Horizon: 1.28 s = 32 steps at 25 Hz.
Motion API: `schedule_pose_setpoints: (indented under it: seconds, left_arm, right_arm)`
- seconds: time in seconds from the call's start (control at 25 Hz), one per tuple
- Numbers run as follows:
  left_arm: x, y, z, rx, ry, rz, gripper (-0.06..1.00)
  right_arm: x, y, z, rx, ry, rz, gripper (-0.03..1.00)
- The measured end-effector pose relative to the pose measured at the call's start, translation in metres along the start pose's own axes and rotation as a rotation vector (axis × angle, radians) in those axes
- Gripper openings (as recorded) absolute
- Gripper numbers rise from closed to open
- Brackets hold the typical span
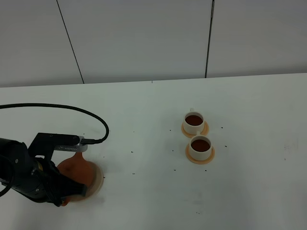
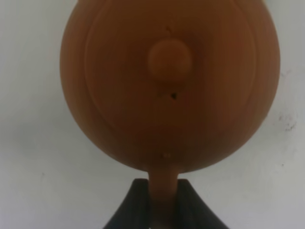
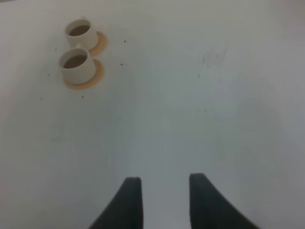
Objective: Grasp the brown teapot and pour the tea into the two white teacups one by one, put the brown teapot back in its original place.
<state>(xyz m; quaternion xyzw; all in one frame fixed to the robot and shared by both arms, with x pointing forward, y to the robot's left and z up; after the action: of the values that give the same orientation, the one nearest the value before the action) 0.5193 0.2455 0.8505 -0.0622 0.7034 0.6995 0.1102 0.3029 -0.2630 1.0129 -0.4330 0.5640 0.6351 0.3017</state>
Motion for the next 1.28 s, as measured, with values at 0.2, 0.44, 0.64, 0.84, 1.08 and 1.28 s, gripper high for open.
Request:
schedule_pose_setpoints:
  seconds: [0.2, 0.44, 0.64, 0.84, 1.08, 1.28]
  left_arm:
    - [-0.001, 0.0, 0.0, 0.001, 0.003, -0.004, 0.22]
    - [-0.002, 0.001, 0.0, 0.002, 0.006, -0.011, 0.44]
    - [-0.005, 0.011, -0.001, 0.008, 0.011, -0.043, 0.52]
    - [0.01, 0.039, 0.005, -0.008, 0.014, -0.007, 0.52]
    - [0.046, 0.098, 0.036, -0.068, 0.109, 0.03, 0.52]
    - [0.085, 0.145, 0.056, -0.107, 0.209, 0.02, 0.5]
  right_arm:
    - [0.0, 0.0, 0.0, 0.0, 0.001, 0.0, 0.24]
    - [0.0, 0.0, 0.0, 0.0, 0.001, 0.0, 0.24]
    - [0.0, 0.0, 0.0, 0.0, 0.001, 0.0, 0.24]
    - [0.0, 0.0, 0.0, 0.0, 0.001, 0.0, 0.24]
    - [0.0, 0.0, 0.0, 0.0, 0.0, 0.0, 0.24]
    - [0.0, 0.0, 0.0, 0.0, 0.0, 0.0, 0.24]
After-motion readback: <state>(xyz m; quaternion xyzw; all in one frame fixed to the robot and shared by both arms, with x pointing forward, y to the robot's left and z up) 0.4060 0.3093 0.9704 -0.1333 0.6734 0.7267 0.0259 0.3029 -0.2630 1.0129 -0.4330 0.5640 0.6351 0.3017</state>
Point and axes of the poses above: a point on each arm's last joint axis where the gripper is mounted, y pointing back along that axis away from the gripper, z along the wrist's bending axis when the last joint is at zero, x = y × z, the point moved 8 cm from there along -y, pointing out along that axis toward the gripper, and after that the axes turned 8 degrees about y, right-handed, at the moved point
